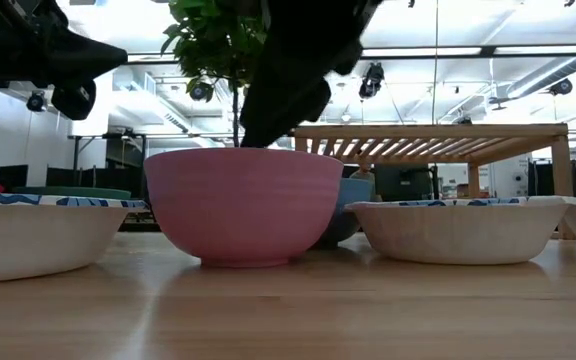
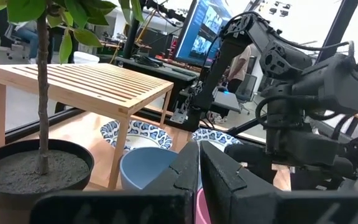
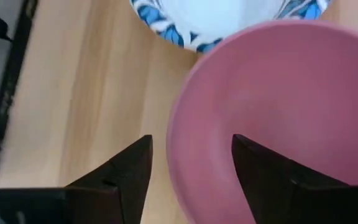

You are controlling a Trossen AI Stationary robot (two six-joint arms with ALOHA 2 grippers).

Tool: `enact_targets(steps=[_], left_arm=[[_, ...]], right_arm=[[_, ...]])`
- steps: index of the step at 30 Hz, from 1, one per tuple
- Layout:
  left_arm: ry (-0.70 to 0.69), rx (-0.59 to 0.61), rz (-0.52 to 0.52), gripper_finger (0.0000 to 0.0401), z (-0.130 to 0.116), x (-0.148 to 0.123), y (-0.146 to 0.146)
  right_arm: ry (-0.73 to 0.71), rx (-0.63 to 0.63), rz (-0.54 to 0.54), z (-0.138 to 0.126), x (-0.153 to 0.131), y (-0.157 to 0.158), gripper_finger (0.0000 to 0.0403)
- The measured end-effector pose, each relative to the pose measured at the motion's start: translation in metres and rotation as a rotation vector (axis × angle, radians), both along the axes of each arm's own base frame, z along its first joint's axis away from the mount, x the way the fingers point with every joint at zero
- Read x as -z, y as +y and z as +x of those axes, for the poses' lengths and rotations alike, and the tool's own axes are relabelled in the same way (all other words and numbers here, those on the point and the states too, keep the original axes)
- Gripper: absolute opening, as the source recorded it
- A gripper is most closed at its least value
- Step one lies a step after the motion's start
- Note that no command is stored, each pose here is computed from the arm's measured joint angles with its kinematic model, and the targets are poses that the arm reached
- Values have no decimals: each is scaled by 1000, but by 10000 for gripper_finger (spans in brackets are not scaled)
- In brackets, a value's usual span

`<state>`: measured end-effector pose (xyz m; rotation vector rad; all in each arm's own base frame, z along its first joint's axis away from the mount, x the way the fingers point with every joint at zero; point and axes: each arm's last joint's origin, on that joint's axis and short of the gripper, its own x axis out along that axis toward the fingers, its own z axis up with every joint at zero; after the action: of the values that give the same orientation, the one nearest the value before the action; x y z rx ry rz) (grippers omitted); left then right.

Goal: Place and stack bowls onto a shelf
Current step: Put the pink bowl on the shelf

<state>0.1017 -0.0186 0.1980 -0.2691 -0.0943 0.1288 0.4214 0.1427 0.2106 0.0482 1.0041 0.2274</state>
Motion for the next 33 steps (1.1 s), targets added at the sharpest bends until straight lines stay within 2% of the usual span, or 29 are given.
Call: enact_targets(steps=[10,24,29,33], left_arm=[[16,-21,2,0,1,1,0],[20,-24,3,0,2,2,0],[25,-24,5,0,2,2,0],[24,-24,4,0,2,2,0]], right_arm=[[40,4,-24,3,18,1,161],[27,-23,-1,5,18,3,18],[10,-21,6,3,9,2,11],[-26,-21,24,-2,-10,0,9]])
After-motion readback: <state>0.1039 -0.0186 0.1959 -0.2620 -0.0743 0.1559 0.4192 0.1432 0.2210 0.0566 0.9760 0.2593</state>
